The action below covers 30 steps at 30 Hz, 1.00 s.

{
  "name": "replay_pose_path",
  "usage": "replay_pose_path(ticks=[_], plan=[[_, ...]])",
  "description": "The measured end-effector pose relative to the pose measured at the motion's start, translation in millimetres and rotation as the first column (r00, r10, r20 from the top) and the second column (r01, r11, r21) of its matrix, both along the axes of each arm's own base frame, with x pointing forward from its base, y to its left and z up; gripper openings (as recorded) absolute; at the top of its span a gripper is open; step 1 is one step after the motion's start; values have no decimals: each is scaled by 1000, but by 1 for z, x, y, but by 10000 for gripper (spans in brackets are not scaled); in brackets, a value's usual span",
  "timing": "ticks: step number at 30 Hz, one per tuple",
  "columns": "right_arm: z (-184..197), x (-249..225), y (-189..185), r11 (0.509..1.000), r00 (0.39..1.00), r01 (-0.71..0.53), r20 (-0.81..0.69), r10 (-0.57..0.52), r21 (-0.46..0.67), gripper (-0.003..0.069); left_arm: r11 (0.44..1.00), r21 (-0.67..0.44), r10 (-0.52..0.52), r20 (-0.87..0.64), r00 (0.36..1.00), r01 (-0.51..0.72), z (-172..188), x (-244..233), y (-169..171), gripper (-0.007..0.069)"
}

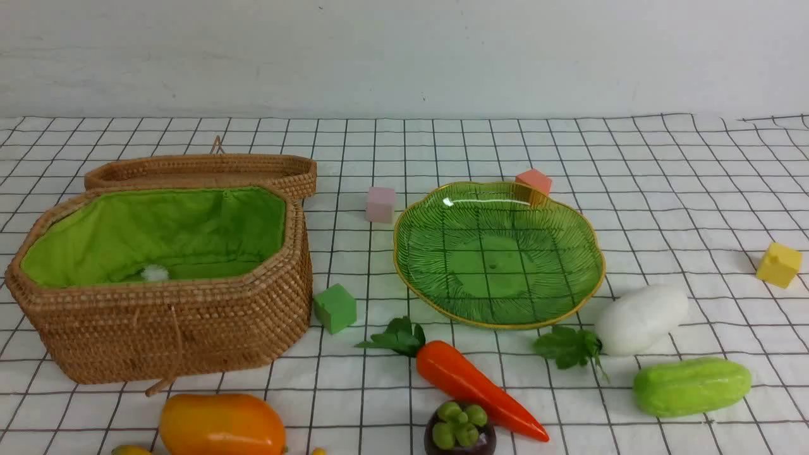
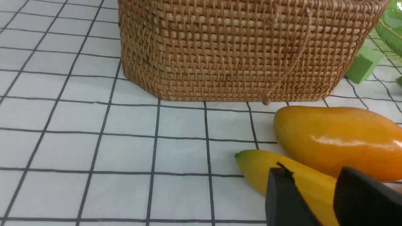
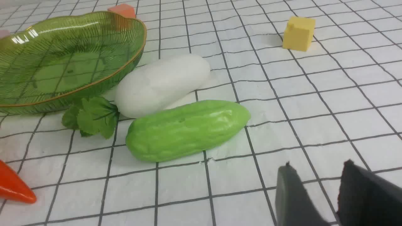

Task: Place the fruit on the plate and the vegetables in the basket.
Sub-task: Grab the mango with your left arm and place it on the right plate

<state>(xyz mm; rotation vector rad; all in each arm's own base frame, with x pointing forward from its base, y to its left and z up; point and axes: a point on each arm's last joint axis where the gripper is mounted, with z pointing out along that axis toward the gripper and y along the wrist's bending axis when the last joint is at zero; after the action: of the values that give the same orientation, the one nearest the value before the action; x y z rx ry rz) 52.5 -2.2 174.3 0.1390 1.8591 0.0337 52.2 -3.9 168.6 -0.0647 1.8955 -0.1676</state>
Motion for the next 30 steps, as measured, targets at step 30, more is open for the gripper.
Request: replay_pose_path(ticks=[30], plan=[[0,0,0,1000,1000,0,0,0,0,243,796,-572,279,637,718,198,85,-9,10,239]])
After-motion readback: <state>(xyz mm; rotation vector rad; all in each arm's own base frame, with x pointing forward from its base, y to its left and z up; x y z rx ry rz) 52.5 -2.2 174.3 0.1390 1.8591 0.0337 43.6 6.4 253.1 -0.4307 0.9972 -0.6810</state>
